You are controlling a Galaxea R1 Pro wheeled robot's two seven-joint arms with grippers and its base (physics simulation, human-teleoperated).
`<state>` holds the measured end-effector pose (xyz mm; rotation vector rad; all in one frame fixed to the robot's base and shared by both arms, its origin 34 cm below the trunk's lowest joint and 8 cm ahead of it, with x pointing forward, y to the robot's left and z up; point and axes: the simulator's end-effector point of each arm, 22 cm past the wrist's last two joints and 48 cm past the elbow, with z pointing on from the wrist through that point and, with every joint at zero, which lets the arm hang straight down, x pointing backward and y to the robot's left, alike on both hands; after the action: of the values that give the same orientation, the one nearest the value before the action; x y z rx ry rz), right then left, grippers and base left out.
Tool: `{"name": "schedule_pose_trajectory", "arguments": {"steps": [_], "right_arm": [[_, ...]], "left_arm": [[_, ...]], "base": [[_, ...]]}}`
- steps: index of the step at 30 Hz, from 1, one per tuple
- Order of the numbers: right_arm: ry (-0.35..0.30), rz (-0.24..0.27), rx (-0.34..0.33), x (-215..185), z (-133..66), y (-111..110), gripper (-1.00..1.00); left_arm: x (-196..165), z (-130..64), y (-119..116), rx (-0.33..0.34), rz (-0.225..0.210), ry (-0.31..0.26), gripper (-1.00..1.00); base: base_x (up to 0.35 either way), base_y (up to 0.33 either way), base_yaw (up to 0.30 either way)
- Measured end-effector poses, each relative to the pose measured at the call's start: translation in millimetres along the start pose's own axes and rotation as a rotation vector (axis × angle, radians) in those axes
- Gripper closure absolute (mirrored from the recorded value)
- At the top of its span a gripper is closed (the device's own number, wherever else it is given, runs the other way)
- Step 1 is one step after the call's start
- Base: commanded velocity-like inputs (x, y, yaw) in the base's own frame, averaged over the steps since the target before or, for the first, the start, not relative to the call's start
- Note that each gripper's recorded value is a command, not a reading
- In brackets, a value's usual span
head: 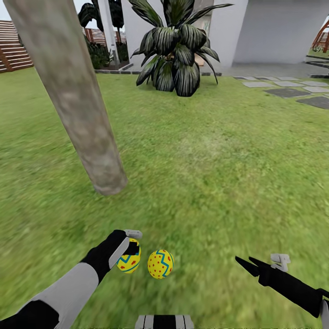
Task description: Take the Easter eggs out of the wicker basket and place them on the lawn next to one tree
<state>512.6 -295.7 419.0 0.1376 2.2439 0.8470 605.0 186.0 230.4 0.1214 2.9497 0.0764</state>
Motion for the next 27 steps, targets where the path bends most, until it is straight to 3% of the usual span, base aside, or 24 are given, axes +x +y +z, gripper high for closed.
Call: {"name": "schedule_pose_trajectory", "arguments": {"steps": [16, 27], "right_arm": [[0.051, 0.035, 0.022, 22, 11.4, -17, -1.0], [0.086, 0.059, 0.037, 38, 18.4, -29, -1.0]], "left_arm": [[24, 30.9, -3, 0.001, 0.007, 0.06, 1.0], [31, 52.4, -5, 0.005, -0.008, 0.053, 1.0]], "base": [[0.0, 0.0, 0.0], [0.0, 0.0, 0.0]]}}
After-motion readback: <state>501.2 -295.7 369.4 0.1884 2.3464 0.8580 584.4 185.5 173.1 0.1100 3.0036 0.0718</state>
